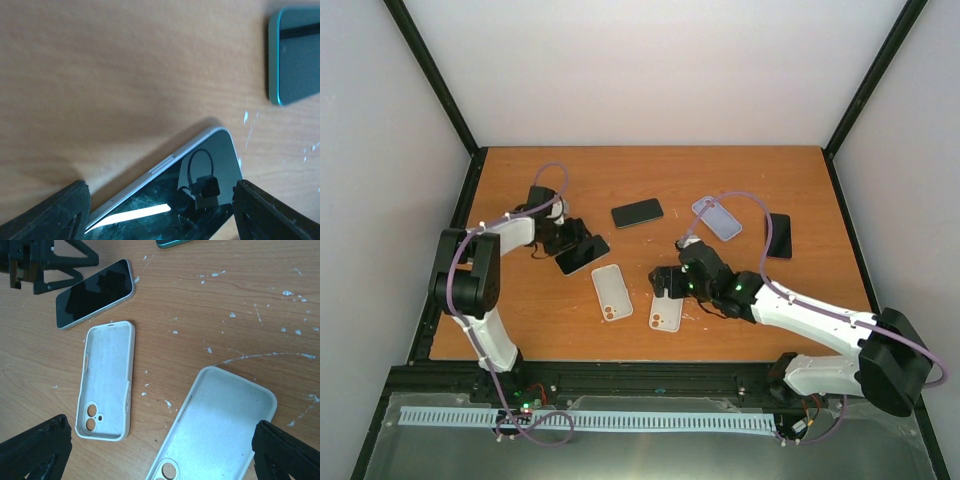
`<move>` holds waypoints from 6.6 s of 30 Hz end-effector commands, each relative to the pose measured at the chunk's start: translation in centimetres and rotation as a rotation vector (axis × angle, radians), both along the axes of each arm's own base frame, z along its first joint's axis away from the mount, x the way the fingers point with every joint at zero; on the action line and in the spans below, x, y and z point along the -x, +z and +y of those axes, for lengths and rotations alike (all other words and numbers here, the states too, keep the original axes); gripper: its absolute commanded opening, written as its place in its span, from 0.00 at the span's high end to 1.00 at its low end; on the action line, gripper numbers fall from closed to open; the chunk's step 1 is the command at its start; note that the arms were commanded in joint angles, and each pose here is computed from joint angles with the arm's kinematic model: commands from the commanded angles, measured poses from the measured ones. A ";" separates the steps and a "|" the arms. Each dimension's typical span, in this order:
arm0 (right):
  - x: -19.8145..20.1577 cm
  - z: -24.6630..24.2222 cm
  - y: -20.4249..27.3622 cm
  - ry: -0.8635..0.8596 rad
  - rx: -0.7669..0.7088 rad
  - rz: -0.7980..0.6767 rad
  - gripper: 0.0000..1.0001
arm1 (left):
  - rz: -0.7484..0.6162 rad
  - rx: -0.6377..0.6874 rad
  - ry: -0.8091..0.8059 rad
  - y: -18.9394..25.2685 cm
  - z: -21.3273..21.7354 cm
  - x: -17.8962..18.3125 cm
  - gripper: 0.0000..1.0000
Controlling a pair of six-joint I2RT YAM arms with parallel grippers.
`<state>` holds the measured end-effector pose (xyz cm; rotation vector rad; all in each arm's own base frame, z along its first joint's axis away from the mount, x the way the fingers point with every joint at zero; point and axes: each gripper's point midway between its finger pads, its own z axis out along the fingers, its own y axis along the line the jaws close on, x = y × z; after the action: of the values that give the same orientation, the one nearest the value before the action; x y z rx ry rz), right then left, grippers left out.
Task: Put the phone into the phone case
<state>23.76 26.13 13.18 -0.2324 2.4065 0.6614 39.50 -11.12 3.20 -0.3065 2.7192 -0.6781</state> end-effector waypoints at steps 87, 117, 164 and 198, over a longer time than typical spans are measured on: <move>1.3 -3.0 -0.7 -0.068 0.001 0.001 0.05 | 0.214 -0.503 -0.339 -4.2 -4.9 9.4 0.25; 1.7 -3.1 -0.9 -0.066 -0.020 0.004 0.05 | 0.146 -0.144 -0.289 3.4 -11.8 13.0 0.39; 1.8 -2.9 -1.5 -0.061 -0.019 0.019 0.05 | 0.187 -0.038 -0.211 0.8 -13.7 15.0 0.20; 1.5 5.5 -6.4 0.055 -0.104 0.237 0.65 | 0.101 0.184 -0.198 1.7 -10.3 15.6 0.35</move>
<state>21.22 29.63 6.02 -0.2039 2.6187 0.8094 23.35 -19.93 4.26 -0.2033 2.8834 -0.8539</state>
